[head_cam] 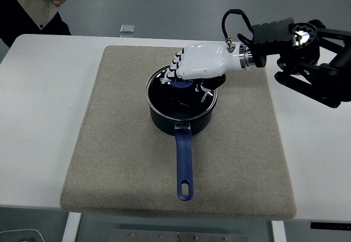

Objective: Lift the pot lid and place it to the right of the pot.

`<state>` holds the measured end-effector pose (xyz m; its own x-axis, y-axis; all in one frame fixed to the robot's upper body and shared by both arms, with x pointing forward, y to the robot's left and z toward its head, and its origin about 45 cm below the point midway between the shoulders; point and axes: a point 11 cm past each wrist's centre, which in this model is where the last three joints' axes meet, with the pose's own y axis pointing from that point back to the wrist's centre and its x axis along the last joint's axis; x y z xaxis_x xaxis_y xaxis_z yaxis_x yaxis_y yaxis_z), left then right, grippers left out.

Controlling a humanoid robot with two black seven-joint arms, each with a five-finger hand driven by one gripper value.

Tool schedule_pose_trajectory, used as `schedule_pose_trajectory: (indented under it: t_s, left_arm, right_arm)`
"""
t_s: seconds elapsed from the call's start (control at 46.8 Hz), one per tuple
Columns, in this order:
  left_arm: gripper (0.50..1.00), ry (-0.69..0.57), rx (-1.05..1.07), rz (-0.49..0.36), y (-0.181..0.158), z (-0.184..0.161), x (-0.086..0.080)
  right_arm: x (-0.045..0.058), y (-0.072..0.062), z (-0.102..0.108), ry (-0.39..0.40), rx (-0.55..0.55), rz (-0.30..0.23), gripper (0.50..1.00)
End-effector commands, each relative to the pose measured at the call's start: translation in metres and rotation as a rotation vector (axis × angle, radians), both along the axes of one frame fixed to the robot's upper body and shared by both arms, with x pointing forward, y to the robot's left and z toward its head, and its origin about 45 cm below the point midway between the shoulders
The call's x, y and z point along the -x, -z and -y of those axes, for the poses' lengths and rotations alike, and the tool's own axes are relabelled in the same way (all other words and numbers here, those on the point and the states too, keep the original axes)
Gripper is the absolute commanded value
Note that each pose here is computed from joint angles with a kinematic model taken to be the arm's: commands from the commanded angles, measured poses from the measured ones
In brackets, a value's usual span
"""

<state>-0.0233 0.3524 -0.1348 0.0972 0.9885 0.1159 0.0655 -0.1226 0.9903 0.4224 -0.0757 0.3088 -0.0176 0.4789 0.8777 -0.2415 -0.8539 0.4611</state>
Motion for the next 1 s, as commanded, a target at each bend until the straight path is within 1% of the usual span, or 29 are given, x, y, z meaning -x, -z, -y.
schedule_pose_trajectory:
  t_s: [0.0,0.107,0.321,0.385,0.556,0.919,0.983]
  left_arm:
    - [1.0,0.0,0.0,0.0,0.0,0.0,0.0]
    - [1.0,0.0,0.0,0.0,0.0,0.0,0.0]
    - [1.0,0.0,0.0,0.0,0.0,0.0,0.0]
    - [1.0,0.0,0.0,0.0,0.0,0.0,0.0]
    - [1.0,0.0,0.0,0.0,0.0,0.0,0.0]
    - [1.0,0.0,0.0,0.0,0.0,0.0,0.0]
    - [1.0,0.0,0.0,0.0,0.0,0.0,0.0]
  right_arm:
    - [0.0,0.002,0.0,0.001,0.005,-0.003,0.5]
    - [0.003,0.003,-0.006,-0.011,0.007,-0.009,0.5]
    - [0.002,0.001,-0.008,-0.008,0.012,-0.013,0.5]
    - [0.0,-0.004,-0.009,-0.007,0.014,-0.002,0.5]
    - [-0.002,-0.01,-0.009,-0.005,0.01,0.011,0.5]
    - [-0.003,-0.011,-0.009,-0.003,0.012,0.011,0.5]
    - [-0.003,-0.015,-0.01,-0.006,0.009,0.018,0.5]
